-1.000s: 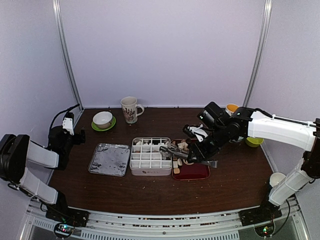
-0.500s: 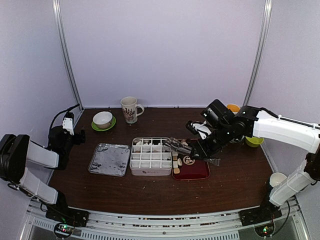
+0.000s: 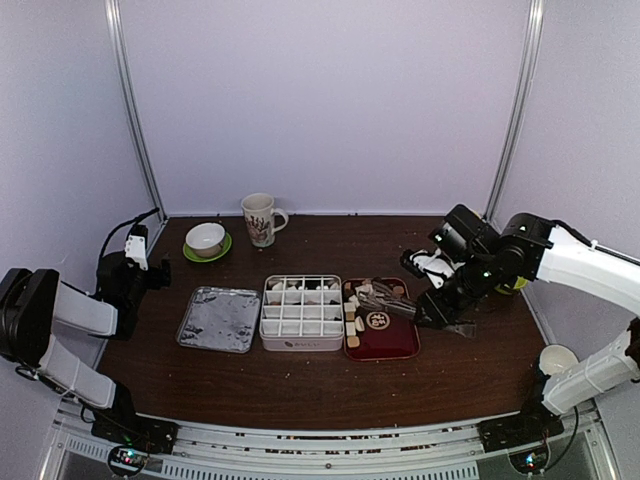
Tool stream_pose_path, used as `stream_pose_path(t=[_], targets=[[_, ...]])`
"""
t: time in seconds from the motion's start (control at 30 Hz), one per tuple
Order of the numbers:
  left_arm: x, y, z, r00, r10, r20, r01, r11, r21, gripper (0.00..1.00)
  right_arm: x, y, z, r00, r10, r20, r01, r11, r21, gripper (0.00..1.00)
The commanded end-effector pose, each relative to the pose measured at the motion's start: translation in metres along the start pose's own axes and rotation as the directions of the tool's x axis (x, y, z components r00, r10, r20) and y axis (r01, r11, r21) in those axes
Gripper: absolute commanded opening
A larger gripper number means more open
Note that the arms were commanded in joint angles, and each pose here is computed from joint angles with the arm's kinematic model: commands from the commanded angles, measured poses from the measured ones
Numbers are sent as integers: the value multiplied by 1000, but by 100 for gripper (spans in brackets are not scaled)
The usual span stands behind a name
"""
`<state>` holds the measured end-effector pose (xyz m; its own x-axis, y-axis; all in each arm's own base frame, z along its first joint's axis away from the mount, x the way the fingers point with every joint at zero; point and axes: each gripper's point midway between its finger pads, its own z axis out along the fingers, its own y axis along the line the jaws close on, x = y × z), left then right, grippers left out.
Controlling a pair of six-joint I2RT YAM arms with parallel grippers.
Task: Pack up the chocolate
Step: Place the fake chocolate in the empty pocket of the box, then position the fake chocolate on the plate.
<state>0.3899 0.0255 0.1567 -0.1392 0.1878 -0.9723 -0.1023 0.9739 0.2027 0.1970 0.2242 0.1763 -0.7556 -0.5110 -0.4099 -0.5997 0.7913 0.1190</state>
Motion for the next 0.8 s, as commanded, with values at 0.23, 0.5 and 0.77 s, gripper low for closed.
stream_pose_path(t=[0.23, 0.5, 0.77], targets=[[-7, 3, 0, 999, -13, 36, 13, 1000, -7, 98, 44, -23, 13, 994, 16, -105, -6, 995, 102, 36], [-7, 3, 0, 999, -13, 38, 14, 1000, -7, 98, 42, -21, 28, 993, 3, -118, 8, 996, 90, 36], [-7, 3, 0, 999, -13, 37, 13, 1000, -8, 98, 33, 1, 38, 992, -37, -123, 36, 999, -16, 36]])
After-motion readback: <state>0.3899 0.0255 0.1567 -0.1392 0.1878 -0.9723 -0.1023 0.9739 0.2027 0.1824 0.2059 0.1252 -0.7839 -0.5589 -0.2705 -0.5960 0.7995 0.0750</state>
